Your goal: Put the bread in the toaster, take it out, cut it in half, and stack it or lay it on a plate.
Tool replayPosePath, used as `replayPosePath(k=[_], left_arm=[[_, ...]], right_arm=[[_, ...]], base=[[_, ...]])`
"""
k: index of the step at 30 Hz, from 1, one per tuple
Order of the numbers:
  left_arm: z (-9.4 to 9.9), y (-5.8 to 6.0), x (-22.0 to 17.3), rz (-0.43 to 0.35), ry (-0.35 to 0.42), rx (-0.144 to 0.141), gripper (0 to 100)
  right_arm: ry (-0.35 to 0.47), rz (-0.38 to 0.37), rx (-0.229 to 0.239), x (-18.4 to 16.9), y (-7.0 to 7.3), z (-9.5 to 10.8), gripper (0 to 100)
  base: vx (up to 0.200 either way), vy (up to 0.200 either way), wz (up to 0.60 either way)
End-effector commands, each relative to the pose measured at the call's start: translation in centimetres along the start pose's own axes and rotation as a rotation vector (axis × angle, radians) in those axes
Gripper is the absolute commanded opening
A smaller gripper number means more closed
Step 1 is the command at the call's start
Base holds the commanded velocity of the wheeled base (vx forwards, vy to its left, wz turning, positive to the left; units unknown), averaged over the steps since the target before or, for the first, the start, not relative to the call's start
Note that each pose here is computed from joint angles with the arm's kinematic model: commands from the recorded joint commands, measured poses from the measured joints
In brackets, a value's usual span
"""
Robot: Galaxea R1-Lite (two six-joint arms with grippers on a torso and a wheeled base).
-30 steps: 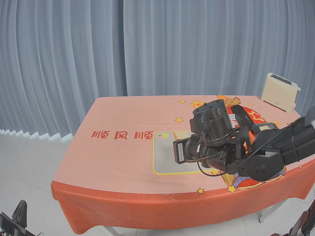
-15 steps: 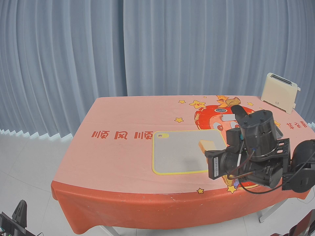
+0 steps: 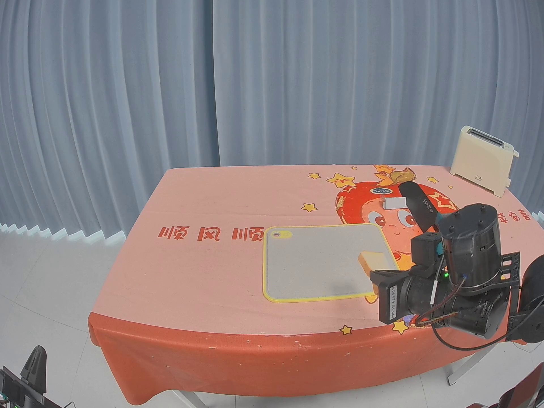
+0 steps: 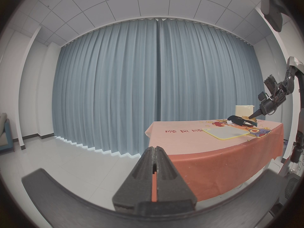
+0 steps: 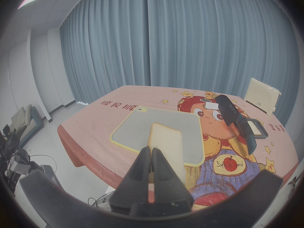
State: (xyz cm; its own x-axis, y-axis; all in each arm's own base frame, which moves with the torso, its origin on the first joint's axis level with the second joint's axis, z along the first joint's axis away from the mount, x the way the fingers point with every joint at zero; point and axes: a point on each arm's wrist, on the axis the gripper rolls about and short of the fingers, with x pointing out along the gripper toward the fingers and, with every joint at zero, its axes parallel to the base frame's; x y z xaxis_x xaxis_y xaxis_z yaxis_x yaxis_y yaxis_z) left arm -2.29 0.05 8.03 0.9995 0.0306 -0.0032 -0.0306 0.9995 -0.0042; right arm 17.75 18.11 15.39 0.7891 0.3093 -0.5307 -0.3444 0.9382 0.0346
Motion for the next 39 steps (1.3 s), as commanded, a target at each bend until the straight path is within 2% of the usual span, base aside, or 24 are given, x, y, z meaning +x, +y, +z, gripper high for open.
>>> replayPosePath(k=[1,37,39], left_arm=[[-0.48,0.0,0.0,0.002,0.0,0.0,0],[-0.48,0.0,0.0,0.002,0.0,-0.002,0],[-0.48,0.0,0.0,0.002,0.0,-0.002,0]], right_arm=[[0.006,-0.009,-0.004,0.07,-0.06,-0.23,0],[0.015,-0.038,-0.02,-0.11,-0.09,-0.95,0],[0.014,-0.036,-0.021,-0.16,-0.06,-0.94,0]], base=[[0.0,0.0,0.0],[0.0,-0.2,0.0],[0.0,0.0,0.0]])
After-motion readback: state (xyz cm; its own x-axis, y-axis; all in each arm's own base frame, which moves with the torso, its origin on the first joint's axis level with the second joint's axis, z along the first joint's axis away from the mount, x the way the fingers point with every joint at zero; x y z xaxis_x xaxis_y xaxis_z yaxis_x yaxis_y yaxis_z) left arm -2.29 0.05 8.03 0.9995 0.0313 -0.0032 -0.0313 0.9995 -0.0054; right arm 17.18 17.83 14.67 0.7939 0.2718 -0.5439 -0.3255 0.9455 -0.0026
